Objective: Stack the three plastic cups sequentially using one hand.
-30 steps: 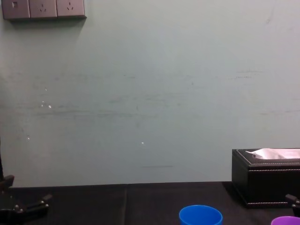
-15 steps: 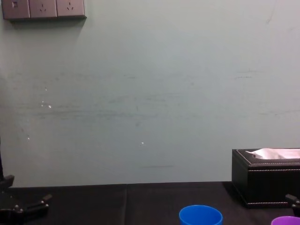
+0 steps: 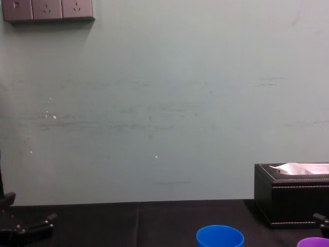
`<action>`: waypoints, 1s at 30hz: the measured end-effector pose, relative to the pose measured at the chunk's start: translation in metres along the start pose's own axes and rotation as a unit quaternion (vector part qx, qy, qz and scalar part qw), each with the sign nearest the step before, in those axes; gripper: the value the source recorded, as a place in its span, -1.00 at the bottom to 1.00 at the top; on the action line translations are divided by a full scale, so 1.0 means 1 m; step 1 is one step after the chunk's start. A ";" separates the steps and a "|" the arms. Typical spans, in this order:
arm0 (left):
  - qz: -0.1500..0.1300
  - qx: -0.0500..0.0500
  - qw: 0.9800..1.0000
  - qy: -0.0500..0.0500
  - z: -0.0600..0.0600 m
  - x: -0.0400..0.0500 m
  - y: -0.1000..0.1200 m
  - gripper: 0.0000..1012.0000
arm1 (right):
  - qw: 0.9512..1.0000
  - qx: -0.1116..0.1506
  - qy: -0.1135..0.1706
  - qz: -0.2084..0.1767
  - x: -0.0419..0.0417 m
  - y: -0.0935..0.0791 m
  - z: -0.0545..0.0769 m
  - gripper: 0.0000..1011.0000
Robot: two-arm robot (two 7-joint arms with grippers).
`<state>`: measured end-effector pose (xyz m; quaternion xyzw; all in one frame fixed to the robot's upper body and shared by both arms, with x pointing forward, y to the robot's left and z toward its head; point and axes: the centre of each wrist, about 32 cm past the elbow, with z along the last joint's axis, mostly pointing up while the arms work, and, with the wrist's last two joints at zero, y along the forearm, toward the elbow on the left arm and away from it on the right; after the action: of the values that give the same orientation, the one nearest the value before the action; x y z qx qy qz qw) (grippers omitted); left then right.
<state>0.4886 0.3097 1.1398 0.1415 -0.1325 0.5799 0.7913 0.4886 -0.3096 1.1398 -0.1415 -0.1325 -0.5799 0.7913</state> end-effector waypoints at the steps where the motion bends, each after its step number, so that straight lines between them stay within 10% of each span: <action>1: 0.000 0.000 1.000 0.000 0.000 0.0000 0.000 0.98 | 1.000 0.000 0.000 0.000 0.0000 0.000 0.000 0.99; 30: 0.000 0.000 1.000 0.000 0.000 0.0000 0.000 0.98 | 1.000 0.013 0.011 -0.019 -0.0009 0.000 0.000 0.99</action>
<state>0.4886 0.3097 1.1398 0.1415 -0.1325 0.5799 0.7913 0.4888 -0.3086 1.1398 -0.1216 -0.1339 -0.5947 0.7833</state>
